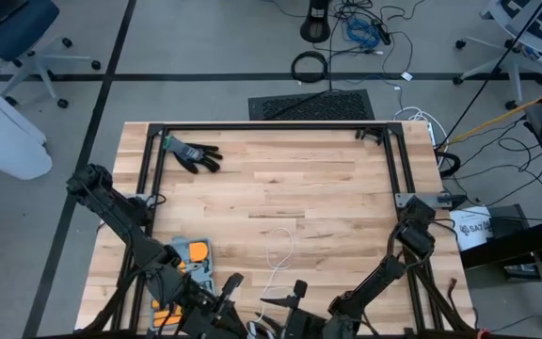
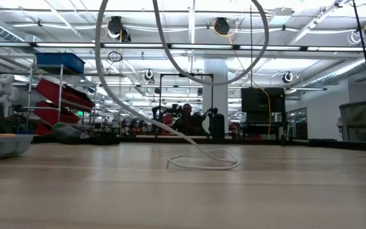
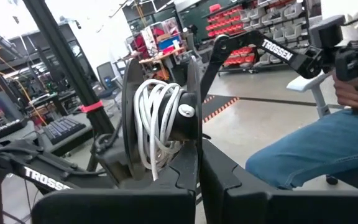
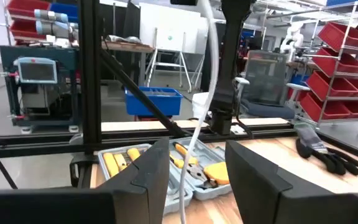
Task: Coil cords
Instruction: Coil the white cable wire into the spool
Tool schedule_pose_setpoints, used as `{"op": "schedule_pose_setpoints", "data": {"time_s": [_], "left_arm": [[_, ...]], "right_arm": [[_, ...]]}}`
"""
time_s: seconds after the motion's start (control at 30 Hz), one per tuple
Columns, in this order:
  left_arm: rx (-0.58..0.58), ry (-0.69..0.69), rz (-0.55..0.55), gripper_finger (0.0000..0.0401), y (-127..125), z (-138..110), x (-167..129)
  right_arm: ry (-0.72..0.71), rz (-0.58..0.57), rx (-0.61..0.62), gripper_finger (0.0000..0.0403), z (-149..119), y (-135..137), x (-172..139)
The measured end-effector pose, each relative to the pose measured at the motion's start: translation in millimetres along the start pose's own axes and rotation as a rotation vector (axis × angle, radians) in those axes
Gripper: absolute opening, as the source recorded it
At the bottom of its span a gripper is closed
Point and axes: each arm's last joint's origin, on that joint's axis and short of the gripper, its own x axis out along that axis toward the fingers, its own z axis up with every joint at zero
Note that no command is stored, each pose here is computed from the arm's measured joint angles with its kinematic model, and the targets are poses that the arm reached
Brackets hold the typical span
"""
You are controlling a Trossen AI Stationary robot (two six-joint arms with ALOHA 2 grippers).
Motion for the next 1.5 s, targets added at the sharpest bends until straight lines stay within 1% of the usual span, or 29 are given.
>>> {"op": "schedule_pose_setpoints", "data": {"time_s": [0.1, 0.17, 0.23, 0.37, 0.4, 0.5, 0.63, 0.8, 0.93, 1.03, 1.17, 1.3, 1.5], "left_arm": [[0.0, 0.003, 0.007, 0.0006, 0, 0, 0], [0.0, 0.004, 0.007, 0.0006, 0, 0, 0], [0.0, 0.004, 0.007, 0.0006, 0, 0, 0], [0.001, 0.021, 0.038, 0.0006, 1, -1, 0], [-0.003, 0.027, 0.047, 0.0006, 1, -1, 0], [-0.006, 0.032, 0.054, 0.0006, 1, -2, 0], [-0.05, 0.041, 0.056, 0.0006, 2, -2, -1], [-0.055, 0.095, 0.096, 0.0006, 3, -4, -3], [-0.056, 0.097, 0.113, 0.0006, 4, -4, -3], [-0.072, 0.103, 0.13, 0.0006, 5, -5, -3], [-0.082, 0.105, 0.141, 0.0006, 6, -5, -3], [-0.128, 0.116, 0.173, 0.0006, 9, -7, -2], [-0.194, 0.193, 0.229, 0.0006, 12, -15, -3]], "right_arm": [[-0.003, -0.002, 0.008, 0.0131, -2, 0, 1], [-0.004, -0.003, 0.012, 0.0113, -2, 0, 1], [-0.007, -0.002, -0.006, 0.0088, -1, 0, -1], [-0.001, -0.028, -0.023, 0.0018, 0, 3, -8], [0.004, -0.035, -0.031, 0.001, 0, 4, -11], [0.015, -0.07, -0.03, 0.0007, 0, 6, -19], [0.022, -0.067, -0.053, 0.0002, 3, 13, -36], [0.016, -0.028, -0.055, 0.0001, 22, 19, -62], [0.012, -0.008, -0.088, 0.0001, 35, 20, -78], [0.006, 0.001, -0.086, 0.0, 47, 19, -83], [0.007, 0.006, -0.1, 0.0, 56, 17, -86], [0.0, 0.016, -0.113, 0.0, 66, 14, -86], [0.023, 0.031, -0.185, 0.0, 85, 6, -89]]}}
